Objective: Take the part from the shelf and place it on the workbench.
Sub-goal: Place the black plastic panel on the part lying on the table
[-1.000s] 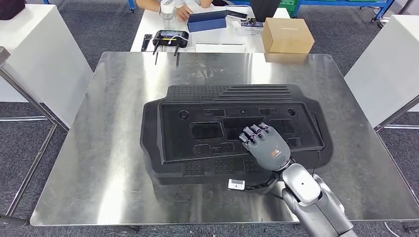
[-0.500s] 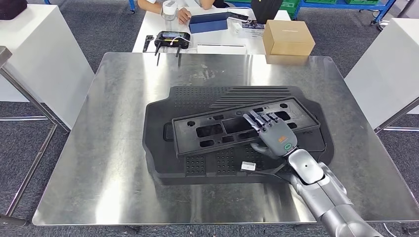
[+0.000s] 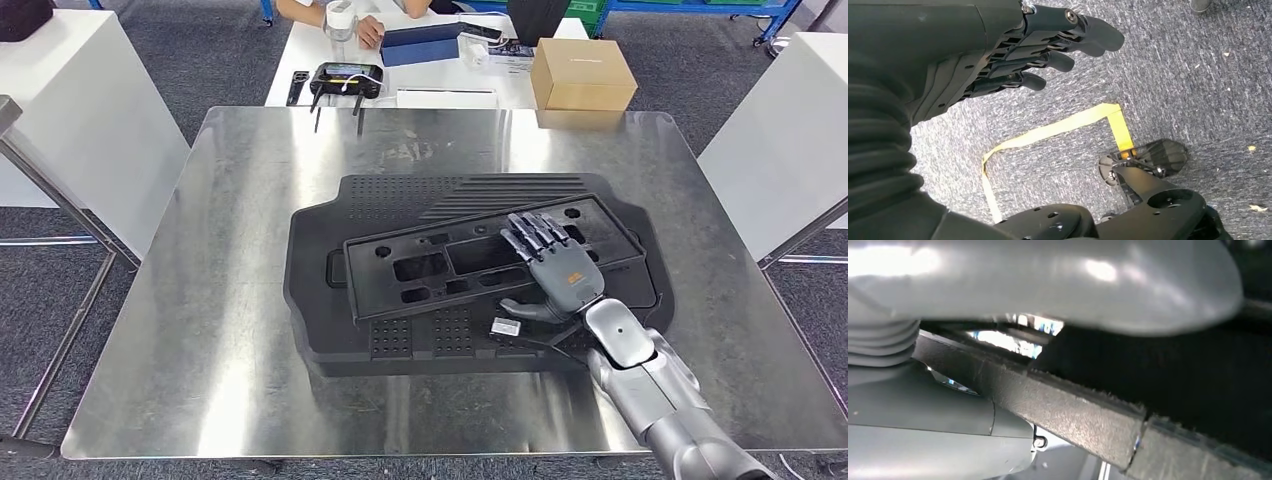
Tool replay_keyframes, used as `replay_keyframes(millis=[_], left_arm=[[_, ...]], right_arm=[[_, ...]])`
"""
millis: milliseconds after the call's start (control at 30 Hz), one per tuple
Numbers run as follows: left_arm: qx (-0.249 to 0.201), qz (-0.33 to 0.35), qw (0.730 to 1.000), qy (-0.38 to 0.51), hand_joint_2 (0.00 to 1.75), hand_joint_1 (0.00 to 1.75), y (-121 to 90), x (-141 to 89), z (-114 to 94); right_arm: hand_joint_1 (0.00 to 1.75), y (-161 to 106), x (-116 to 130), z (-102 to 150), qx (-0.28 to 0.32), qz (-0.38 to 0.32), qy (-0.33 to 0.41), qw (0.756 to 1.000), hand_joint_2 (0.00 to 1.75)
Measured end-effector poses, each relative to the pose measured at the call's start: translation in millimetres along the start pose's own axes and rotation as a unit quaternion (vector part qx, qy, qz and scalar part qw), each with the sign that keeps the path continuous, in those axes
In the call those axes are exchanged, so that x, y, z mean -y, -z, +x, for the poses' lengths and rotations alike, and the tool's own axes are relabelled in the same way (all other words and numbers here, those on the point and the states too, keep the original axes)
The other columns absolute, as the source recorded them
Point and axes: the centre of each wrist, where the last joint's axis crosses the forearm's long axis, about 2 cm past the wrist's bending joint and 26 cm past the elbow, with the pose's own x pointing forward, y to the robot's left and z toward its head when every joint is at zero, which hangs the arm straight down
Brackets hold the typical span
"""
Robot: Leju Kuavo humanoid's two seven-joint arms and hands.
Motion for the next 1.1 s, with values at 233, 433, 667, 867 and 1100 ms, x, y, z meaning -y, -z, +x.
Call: replay_keyframes(millis=[233,433,667,867,1100], left_arm=[[0.011,0.008,1.000,-0.012,0.00,0.00,0.9,-0.9,2.5],[0.021,0.008,1.000,-0.014,0.00,0.00,1.6,-1.3,4.1],[0.025,0.006,1.000,-0.006,0.00,0.00,2.9,-1.4,8.7],[0.029,0.005,1.000,-0.004,0.00,0.00,3.7,0.2,12.6],[0.030,0.004,1.000,-0.004,0.00,0.00,3.8,0.4,13.1]], right_arm=[[0.00,-0.7,-8.7,1.3,-0.033,0.075,0.112,0.990,0.00],[0.00,1.7,-1.7,23.3,-0.019,0.074,0.245,0.966,0.00],[0.00,8.9,18.3,66.1,0.043,0.045,0.274,0.960,0.00],[0.00,7.2,22.1,92.2,0.073,0.036,0.263,0.961,0.00],[0.00,6.2,22.1,100.8,0.084,0.036,0.264,0.960,0.00]])
